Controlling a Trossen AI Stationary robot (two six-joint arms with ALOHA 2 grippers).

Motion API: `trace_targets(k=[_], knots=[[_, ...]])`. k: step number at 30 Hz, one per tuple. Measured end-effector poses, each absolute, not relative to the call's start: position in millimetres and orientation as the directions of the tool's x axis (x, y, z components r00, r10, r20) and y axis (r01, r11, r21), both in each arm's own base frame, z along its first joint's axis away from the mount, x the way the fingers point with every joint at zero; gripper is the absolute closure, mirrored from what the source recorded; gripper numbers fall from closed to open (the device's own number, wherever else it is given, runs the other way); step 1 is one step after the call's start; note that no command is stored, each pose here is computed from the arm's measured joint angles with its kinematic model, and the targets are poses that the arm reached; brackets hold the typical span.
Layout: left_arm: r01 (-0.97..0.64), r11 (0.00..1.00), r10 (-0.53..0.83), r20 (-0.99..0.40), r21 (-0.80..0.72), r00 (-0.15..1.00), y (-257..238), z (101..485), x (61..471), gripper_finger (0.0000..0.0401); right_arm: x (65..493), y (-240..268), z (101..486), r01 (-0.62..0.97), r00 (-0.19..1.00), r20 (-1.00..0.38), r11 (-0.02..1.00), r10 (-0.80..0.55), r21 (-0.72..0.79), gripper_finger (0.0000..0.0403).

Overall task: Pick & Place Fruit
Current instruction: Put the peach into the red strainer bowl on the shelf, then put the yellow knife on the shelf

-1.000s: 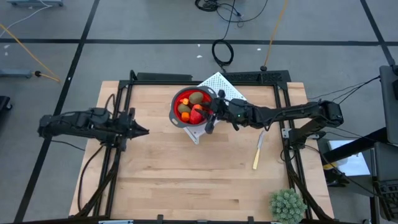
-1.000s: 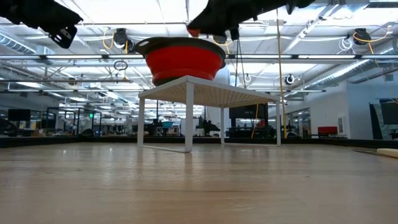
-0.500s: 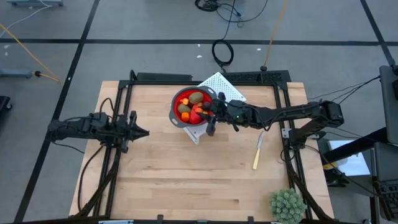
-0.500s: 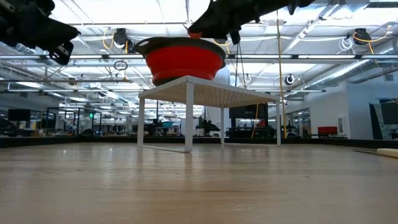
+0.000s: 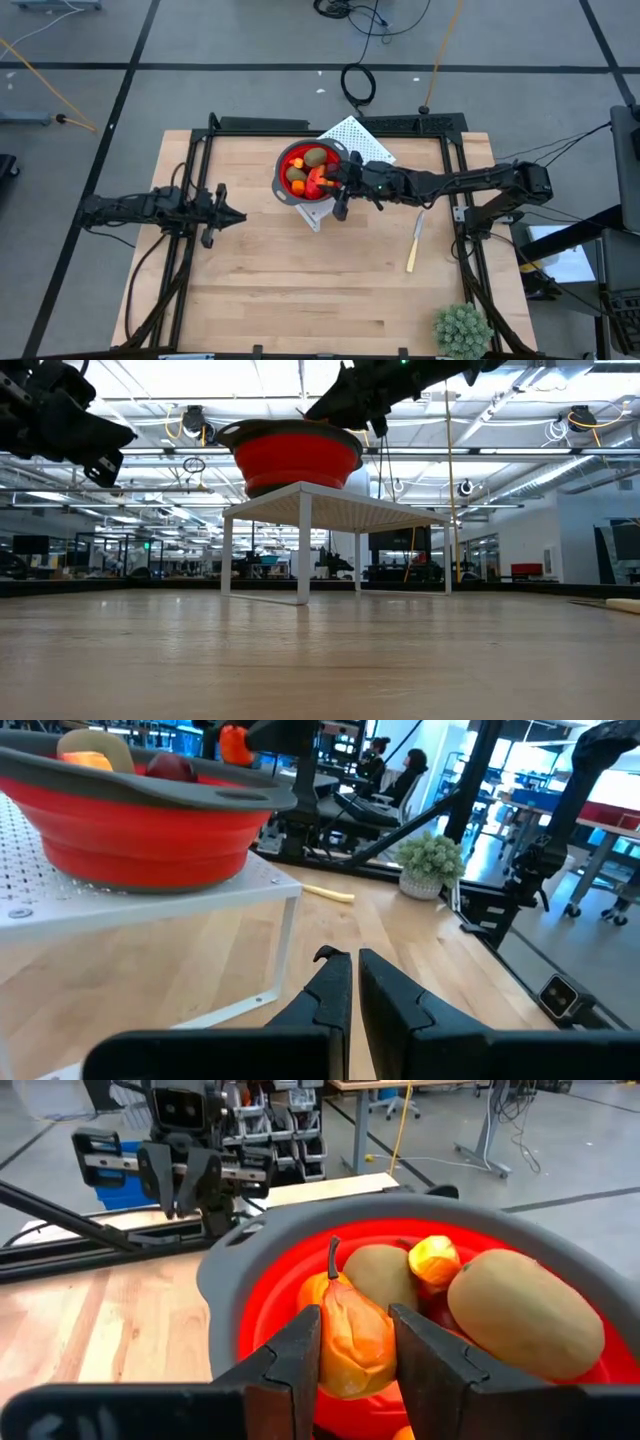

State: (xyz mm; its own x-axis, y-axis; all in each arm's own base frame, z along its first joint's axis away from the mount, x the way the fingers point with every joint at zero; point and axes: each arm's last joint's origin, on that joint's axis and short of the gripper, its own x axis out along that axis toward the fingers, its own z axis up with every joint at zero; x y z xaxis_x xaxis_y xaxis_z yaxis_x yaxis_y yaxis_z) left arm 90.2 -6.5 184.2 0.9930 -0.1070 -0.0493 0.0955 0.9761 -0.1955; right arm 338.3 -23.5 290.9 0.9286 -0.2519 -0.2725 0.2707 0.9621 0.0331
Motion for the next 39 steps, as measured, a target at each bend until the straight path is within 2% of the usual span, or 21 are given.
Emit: trace_targets(k=[16,23,28,30,33,39], knots=[[0.095,0.975,-0.107,-0.053,-0.203,0.993,-6.5,183.5,90.3,0.038,337.7,-23.3,288.5,0.27,0.922,-0.296,0.962,-0.25,0.028,0.0267],[0.094,0.972,-0.108,-0.053,-0.214,0.993,-6.5,183.5,90.3,0.038,337.8,-23.2,288.8,0.27,0.923,-0.293,0.963,-0.25,0.029,0.0266],[0.103,0.97,-0.117,-0.054,-0.22,0.992,-6.8,183.4,90.3,0.038,334.4,-10.7,308.1,0.143,0.976,-0.171,0.989,-0.134,0.044,0.0271],[0.124,0.97,-0.138,-0.054,-0.211,0.989,-7.4,183.5,90.2,0.038,329.3,-5.2,320.3,0.112,0.988,-0.115,0.993,-0.107,0.037,0.0279],[0.142,0.968,-0.156,-0.054,-0.209,0.986,-7.9,183.4,90.1,0.038,319.8,-0.6,326.8,0.098,0.987,-0.131,0.995,-0.094,0.027,0.0304],[0.147,0.971,-0.16,-0.054,-0.189,0.986,-8.0,183.5,90.0,0.038,303.6,8.8,333.0,0.063,0.98,-0.19,0.998,-0.062,0.0,0.0387]])
